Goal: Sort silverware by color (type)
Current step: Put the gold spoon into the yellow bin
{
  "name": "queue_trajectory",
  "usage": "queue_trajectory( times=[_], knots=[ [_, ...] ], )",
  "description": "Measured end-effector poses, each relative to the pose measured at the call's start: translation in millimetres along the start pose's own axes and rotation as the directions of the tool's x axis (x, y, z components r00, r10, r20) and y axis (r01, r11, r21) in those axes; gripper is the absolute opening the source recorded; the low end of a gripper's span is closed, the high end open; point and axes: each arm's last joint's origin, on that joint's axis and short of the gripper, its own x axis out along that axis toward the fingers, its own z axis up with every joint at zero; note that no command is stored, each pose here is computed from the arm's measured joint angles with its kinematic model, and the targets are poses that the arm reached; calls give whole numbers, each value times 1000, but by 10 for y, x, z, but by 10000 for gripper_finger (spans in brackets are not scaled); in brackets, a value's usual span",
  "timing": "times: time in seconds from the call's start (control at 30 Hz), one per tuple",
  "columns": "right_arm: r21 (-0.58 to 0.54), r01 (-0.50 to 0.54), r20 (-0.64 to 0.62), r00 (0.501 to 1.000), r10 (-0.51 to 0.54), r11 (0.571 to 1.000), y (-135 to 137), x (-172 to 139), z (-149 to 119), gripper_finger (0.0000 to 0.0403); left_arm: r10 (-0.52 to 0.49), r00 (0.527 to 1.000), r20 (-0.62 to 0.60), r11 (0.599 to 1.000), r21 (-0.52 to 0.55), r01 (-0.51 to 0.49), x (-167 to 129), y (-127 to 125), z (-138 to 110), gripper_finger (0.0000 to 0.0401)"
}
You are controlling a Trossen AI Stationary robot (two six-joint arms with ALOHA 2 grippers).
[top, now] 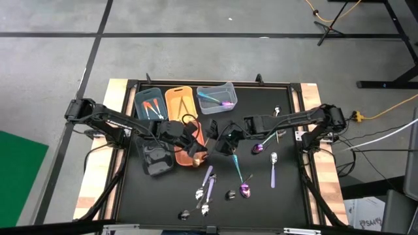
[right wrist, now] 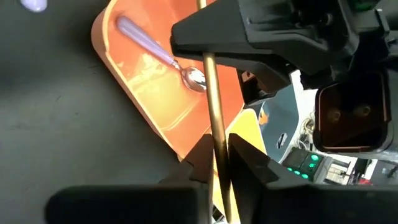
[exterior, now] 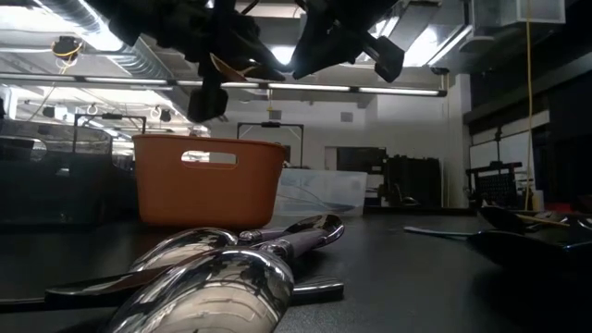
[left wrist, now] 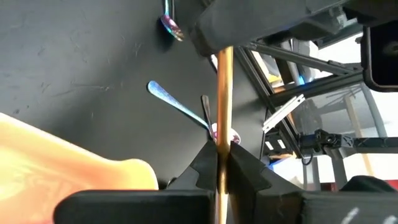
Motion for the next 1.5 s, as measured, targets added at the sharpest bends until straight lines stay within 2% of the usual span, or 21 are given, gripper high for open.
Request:
queue_trajectory(
  times=[0.13,0.23,0.37,0.47,0.77,0.93,1.13,1.5],
  knots=[
    [91,22,-5,1000,-21,996,-18,6,3,82,7,1000,18,1000,-9,-6,-5,14,34,8],
    [129,57,-89,995,-46,990,-25,3,-18,96,33,998,58,999,-15,-33,-10,50,87,8],
    [110,90,-255,965,-59,990,-19,-91,-84,101,70,992,102,998,-6,-70,-26,136,205,12],
    [100,96,-326,943,-59,990,-19,-220,-126,99,106,985,137,994,10,-109,-52,238,335,12],
    [269,142,-356,934,-39,953,-12,-505,-190,99,250,925,288,962,38,-272,-272,703,882,12],
    [295,111,-367,930,6,949,36,-508,-203,99,371,875,311,919,13,-394,-452,998,1086,12],
    [341,90,-346,938,36,936,62,-486,-199,99,523,808,273,842,-15,-540,-620,1263,1154,13],
    [381,35,-253,965,68,924,71,-479,-172,99,663,730,166,744,-42,-667,-718,1425,1073,14]
  ],
)
